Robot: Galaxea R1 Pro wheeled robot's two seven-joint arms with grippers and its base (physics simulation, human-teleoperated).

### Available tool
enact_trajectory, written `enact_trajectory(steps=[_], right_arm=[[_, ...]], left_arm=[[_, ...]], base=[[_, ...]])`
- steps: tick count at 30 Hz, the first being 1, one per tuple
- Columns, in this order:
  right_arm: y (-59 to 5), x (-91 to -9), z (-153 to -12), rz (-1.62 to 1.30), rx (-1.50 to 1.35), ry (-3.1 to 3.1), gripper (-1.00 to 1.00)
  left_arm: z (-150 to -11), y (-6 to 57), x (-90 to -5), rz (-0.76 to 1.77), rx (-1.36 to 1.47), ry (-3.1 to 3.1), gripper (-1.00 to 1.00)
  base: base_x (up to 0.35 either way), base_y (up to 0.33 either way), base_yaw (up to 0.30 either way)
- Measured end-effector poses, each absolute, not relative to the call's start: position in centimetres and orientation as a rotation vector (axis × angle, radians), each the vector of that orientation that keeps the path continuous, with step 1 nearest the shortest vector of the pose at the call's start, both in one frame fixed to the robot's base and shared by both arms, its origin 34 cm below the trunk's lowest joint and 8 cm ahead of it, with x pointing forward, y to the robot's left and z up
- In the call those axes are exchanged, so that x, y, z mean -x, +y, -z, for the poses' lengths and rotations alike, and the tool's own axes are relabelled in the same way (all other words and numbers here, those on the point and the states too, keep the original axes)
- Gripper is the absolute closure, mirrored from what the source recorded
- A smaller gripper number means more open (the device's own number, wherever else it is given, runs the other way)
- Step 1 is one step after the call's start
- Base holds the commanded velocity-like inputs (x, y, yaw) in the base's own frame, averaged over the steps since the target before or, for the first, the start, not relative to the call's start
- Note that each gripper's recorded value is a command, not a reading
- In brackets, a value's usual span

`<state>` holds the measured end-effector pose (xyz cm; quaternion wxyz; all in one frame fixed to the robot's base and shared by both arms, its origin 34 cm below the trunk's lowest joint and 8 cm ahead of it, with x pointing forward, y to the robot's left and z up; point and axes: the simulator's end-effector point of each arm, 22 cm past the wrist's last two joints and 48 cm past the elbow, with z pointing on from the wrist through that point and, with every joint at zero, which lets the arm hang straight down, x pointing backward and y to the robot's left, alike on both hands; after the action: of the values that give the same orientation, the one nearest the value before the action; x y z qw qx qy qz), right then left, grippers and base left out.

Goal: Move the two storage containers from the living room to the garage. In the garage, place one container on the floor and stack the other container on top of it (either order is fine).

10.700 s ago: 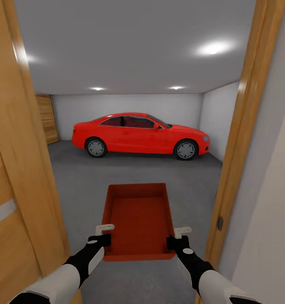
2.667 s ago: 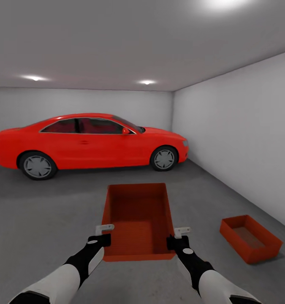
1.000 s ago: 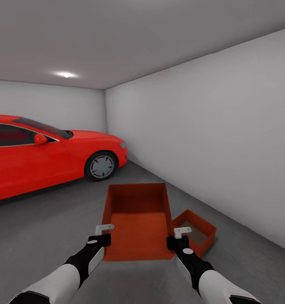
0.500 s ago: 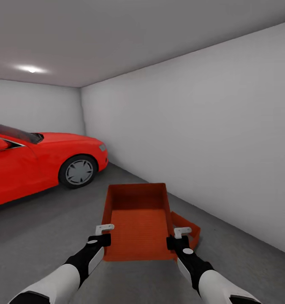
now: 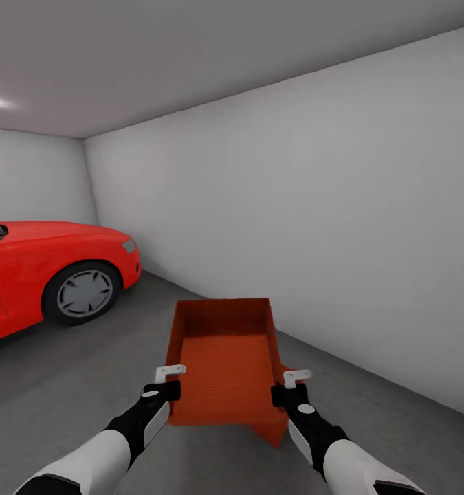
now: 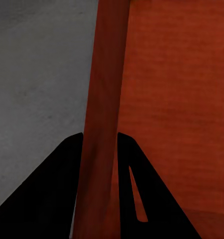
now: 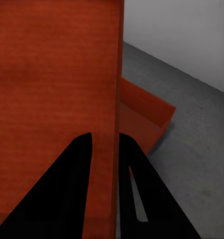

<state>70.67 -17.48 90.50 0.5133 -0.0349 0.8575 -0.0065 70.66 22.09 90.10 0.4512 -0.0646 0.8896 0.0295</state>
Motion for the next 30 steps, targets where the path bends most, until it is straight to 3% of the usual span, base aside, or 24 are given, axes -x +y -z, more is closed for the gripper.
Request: enact_trajectory(steps=[8, 19, 30], right_arm=[[-17.47, -70.67, -90.51, 0.016, 0.084, 2.062, 1.00], [-17.46, -70.67, -90.50, 0.016, 0.084, 2.062, 1.00], [-17.51, -70.74, -90.54, 0.030, 0.111, 2.058, 1.00]], left_arm=[[-90.11, 22.10, -70.67, -0.073, 0.159, 2.198, 1.00], [-90.09, 22.11, -70.66, -0.073, 0.160, 2.198, 1.00], [-89.27, 22.00, -70.20, -0.052, 0.182, 2.194, 1.00]], base=[[0.322, 0.000, -0.257], [0.322, 0.037, -0.018], [0.016, 0.000, 0.000]])
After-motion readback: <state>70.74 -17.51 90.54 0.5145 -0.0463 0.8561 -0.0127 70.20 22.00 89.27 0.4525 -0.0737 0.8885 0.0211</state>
